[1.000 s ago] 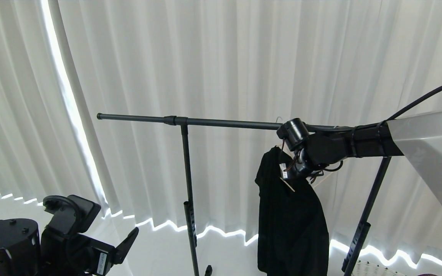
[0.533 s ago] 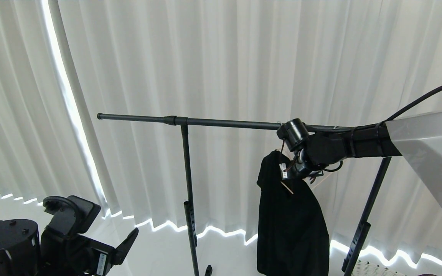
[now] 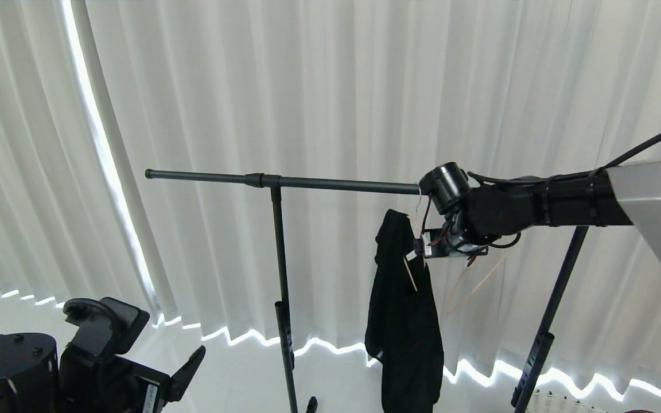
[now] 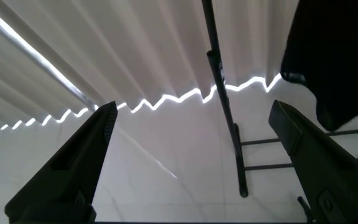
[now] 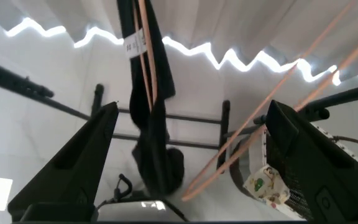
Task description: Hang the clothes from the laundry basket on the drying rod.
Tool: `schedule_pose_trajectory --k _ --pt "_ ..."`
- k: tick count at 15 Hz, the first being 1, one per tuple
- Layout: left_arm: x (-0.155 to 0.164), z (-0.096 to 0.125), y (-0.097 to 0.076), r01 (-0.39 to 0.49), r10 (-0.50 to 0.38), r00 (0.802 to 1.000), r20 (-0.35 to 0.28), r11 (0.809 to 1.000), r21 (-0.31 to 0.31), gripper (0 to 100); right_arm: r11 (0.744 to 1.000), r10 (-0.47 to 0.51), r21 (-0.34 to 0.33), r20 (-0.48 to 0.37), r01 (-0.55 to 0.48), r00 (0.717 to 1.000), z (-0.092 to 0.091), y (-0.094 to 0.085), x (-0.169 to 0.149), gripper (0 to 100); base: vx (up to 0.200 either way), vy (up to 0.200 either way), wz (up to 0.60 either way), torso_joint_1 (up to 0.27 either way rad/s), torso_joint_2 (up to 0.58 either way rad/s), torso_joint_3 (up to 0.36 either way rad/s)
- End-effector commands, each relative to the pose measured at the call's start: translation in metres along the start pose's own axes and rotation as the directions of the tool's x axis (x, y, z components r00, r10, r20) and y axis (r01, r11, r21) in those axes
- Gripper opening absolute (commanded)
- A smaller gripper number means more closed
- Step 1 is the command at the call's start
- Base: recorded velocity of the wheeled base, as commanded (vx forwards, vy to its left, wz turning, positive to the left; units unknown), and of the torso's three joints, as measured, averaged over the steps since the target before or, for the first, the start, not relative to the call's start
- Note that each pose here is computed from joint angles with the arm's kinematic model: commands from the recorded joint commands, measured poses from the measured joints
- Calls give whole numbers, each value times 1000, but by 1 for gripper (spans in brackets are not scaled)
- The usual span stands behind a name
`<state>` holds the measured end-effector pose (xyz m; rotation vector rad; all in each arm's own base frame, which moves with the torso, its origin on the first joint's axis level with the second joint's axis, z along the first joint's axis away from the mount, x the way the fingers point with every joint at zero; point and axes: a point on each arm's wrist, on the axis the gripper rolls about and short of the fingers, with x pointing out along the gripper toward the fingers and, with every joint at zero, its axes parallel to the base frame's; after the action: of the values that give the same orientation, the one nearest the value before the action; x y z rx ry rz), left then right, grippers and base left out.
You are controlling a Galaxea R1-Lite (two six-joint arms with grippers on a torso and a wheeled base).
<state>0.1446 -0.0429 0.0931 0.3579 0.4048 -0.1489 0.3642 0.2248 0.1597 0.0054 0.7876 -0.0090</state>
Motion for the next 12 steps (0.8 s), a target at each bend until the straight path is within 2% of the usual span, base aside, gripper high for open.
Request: schedule_pose_trajectory --k 1,3,4,6,9,10,11,12 --pt "-1 -3 2 -11 11 1000 -14 1000 -11 100 997 76 31 18 -76 997 15 -22 -68 100 0 0 0 0 0 0" --pt "0 -3 3 -21 20 1000 -16 999 -37 100 993 108 45 20 -109 994 15 -40 -107 100 0 0 0 0 0 0" --pt "0 -4 6 -37 36 999 -22 998 -56 100 995 92 26 -2 -92 996 6 -60 -135 100 0 0 0 0 0 0" --pt "0 -5 9 -60 58 998 -29 996 -69 100 999 34 -37 -66 -37 997 -18 -97 -170 100 0 0 0 0 0 0" --pt "1 -3 10 -63 62 998 -21 996 -70 100 995 -45 -92 -29 42 999 -47 -149 -191 100 0 0 0 0 0 0" --pt "1 -3 10 -65 64 998 -20 995 -70 100 993 -56 -102 -14 54 998 -51 -156 -193 100 0 0 0 0 0 0" --pt "1 -3 10 -67 65 998 -20 995 -71 100 989 -90 -115 33 93 995 -57 -172 -193 100 0 0 0 0 0 0" --pt "1 -3 11 -73 71 997 -22 995 -70 100 987 -112 -104 67 119 991 -60 -180 -187 100 0 0 0 0 0 0"
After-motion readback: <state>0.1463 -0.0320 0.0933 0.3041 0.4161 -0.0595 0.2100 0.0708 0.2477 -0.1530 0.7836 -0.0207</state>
